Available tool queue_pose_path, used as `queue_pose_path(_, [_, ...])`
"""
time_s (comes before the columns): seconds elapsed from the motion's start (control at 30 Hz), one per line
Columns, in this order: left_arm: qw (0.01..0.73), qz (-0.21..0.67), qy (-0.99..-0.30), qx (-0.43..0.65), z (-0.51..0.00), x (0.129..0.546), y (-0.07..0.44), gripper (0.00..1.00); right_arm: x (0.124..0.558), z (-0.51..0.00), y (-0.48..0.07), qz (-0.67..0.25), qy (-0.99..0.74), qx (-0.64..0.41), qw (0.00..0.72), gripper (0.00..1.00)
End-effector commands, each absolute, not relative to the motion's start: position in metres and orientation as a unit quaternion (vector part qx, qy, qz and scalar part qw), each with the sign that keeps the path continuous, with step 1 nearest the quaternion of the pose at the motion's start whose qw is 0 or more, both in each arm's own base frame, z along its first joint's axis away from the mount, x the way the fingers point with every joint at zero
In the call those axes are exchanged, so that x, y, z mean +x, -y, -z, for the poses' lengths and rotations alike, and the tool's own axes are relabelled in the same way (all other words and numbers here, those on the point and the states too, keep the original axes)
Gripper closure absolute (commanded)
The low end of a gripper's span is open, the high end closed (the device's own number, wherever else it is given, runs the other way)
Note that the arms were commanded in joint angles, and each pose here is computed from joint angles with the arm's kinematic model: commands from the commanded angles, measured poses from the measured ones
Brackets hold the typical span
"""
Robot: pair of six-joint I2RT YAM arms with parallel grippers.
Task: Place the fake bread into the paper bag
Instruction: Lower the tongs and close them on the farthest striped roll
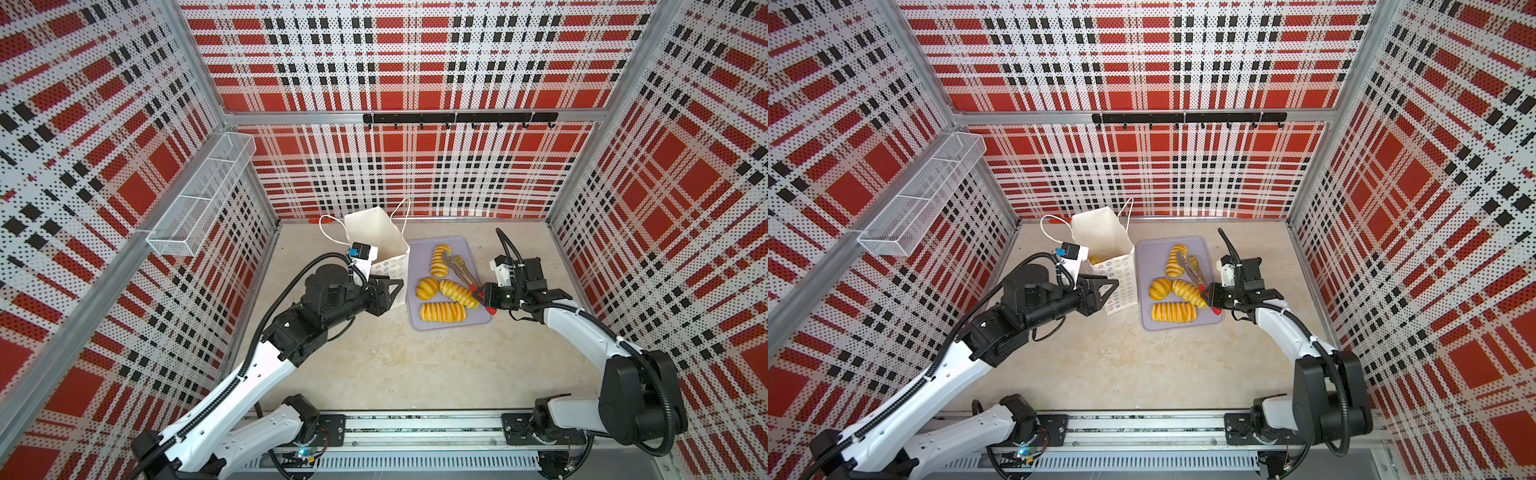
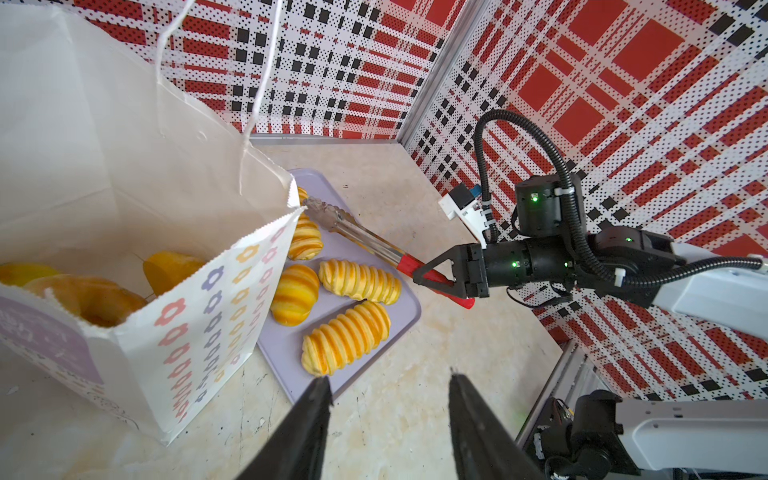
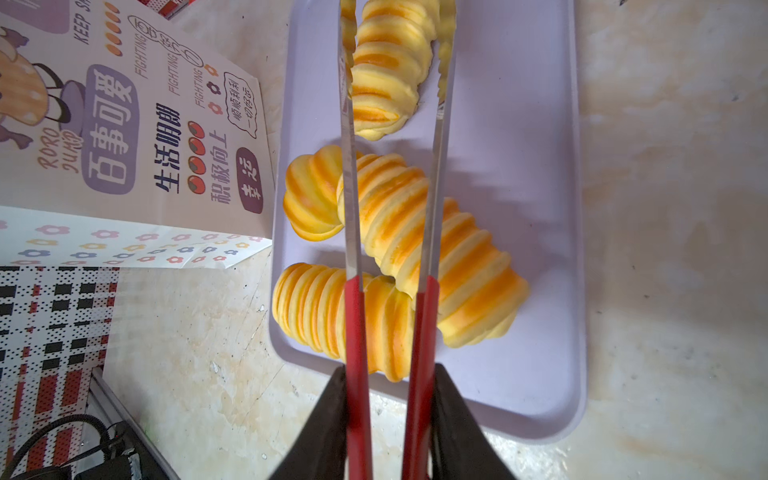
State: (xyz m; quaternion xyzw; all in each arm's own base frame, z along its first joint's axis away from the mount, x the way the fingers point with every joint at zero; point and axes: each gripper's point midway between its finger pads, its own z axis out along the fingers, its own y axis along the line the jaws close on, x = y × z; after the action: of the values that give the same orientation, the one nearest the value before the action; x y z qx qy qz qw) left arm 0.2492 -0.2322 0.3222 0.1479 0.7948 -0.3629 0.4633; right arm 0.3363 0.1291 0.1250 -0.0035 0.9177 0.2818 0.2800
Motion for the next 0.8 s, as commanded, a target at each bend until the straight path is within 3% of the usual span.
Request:
queue_pose_path(0.0, [0.465, 0.360, -0.794, 0.156, -0.321, 0.249, 0.233, 0.49, 0.345, -0.129, -0.129, -0.292, -0.909, -0.007, 0.296, 0.67])
queue_pose_path(0.77, [0.470, 0.353, -0.792, 0.165, -0.321, 0.249, 0.229, 0.49, 0.357, -0.117, -0.146, -0.344, -0.899, 0.000, 0.272, 0.67])
